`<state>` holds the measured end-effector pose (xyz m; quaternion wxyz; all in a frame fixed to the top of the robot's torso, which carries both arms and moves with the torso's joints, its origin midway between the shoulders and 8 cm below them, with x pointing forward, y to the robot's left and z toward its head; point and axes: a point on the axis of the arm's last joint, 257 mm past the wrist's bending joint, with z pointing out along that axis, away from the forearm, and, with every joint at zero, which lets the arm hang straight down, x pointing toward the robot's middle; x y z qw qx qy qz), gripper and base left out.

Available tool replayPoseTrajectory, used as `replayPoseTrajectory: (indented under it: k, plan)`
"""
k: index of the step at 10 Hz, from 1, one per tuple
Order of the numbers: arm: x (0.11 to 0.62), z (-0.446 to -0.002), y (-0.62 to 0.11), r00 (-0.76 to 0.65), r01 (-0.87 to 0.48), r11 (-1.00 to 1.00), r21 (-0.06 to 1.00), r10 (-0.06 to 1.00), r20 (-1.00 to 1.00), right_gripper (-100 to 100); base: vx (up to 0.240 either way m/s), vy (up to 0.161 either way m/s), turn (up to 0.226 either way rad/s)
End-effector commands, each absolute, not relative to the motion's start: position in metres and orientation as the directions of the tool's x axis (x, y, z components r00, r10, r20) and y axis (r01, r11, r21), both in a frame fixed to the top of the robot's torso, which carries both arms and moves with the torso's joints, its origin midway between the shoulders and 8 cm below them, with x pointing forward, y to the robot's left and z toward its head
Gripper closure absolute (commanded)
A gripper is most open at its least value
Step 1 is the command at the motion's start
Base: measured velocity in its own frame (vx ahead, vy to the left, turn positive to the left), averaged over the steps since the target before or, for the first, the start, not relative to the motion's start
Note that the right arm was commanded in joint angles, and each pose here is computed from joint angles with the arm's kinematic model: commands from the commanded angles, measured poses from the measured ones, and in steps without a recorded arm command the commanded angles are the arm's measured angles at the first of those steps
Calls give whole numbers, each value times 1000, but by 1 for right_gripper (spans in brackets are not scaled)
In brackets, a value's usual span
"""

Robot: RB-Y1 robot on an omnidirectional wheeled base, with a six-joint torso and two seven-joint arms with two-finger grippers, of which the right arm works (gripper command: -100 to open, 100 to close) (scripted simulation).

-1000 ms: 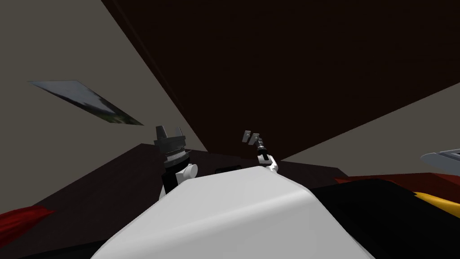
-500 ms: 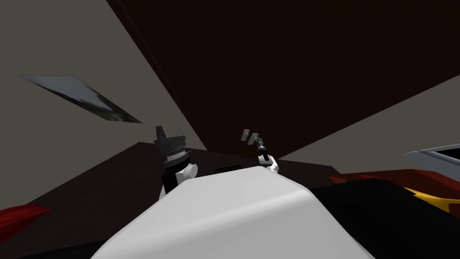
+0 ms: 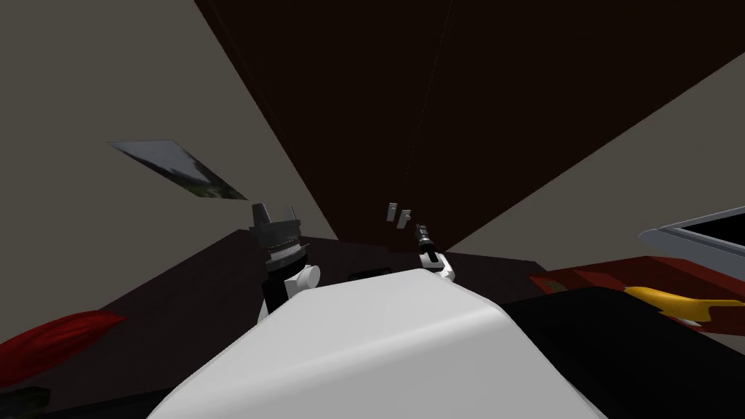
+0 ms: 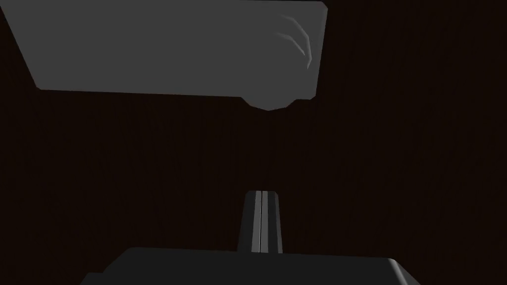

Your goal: Pull the door open

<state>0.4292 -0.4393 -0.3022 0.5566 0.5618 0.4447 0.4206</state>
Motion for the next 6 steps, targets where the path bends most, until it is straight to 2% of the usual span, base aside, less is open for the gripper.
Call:
replayPoseTrajectory:
  k: [1, 3, 4, 6]
  plan:
    - [432, -300, -424, 221, 17, 9, 1000, 975, -12, -100, -184, 44, 106]
    - [435, -297, -408, 187, 2, 1, 1000, 982, -1, -100, -189, 35, 93]
    - [435, -299, -415, 198, 8, 5, 1000, 980, -6, -100, -78, 17, 11]
    - [425, -310, -438, 241, 39, 12, 999, 970, -21, -100, 81, -109, -147]
